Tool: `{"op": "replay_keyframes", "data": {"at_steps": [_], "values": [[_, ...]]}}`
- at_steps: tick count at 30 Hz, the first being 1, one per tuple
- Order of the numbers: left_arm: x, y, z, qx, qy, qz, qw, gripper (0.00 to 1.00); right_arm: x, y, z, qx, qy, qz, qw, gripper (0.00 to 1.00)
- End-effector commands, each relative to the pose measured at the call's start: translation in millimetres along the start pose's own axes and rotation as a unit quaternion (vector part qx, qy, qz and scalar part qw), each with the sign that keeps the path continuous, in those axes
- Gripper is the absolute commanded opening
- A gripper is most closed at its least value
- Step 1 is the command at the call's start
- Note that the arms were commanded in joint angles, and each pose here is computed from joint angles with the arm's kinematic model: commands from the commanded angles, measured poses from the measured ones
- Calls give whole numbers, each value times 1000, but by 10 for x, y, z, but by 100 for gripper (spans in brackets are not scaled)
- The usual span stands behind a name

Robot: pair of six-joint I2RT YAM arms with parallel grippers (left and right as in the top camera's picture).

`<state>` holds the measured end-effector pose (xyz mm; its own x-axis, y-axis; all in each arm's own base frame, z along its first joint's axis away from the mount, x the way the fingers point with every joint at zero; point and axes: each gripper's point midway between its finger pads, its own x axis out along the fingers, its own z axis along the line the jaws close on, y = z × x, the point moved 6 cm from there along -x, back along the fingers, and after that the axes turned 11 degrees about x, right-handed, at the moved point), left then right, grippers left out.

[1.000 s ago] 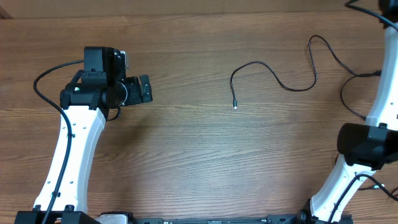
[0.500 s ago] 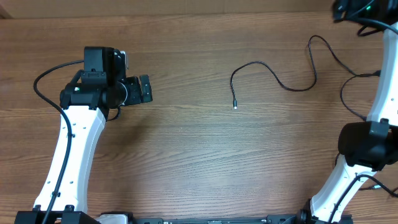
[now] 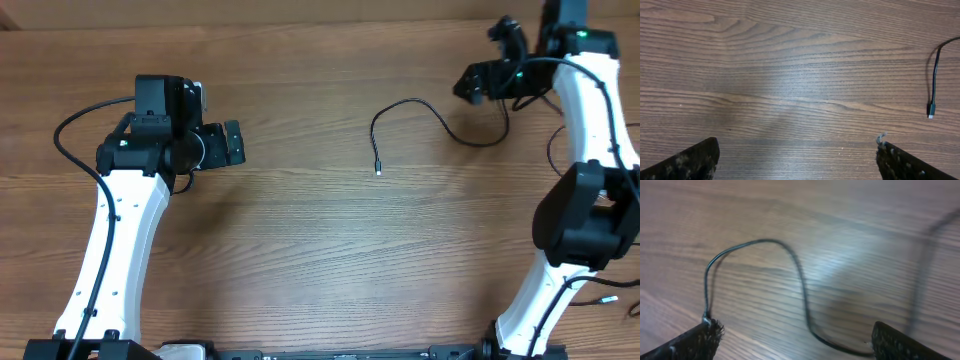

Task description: Untangle cables

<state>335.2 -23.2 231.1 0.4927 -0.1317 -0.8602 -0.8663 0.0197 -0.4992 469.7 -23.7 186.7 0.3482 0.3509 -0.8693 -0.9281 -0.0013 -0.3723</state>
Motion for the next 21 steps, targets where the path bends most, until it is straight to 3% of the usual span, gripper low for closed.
{"op": "replay_keyframes", "data": {"at_steps": [1, 9, 21], "values": [[-57, -34, -1, 9, 2, -11, 1000, 100, 102, 58, 367, -32, -29, 14, 999, 95], [-57, -34, -1, 9, 2, -11, 1000, 100, 454, 133, 858, 41, -19, 32, 998, 100], [-57, -34, -2, 9, 2, -11, 1000, 100, 1055, 439, 1509, 15, -1, 37, 999, 99]]}}
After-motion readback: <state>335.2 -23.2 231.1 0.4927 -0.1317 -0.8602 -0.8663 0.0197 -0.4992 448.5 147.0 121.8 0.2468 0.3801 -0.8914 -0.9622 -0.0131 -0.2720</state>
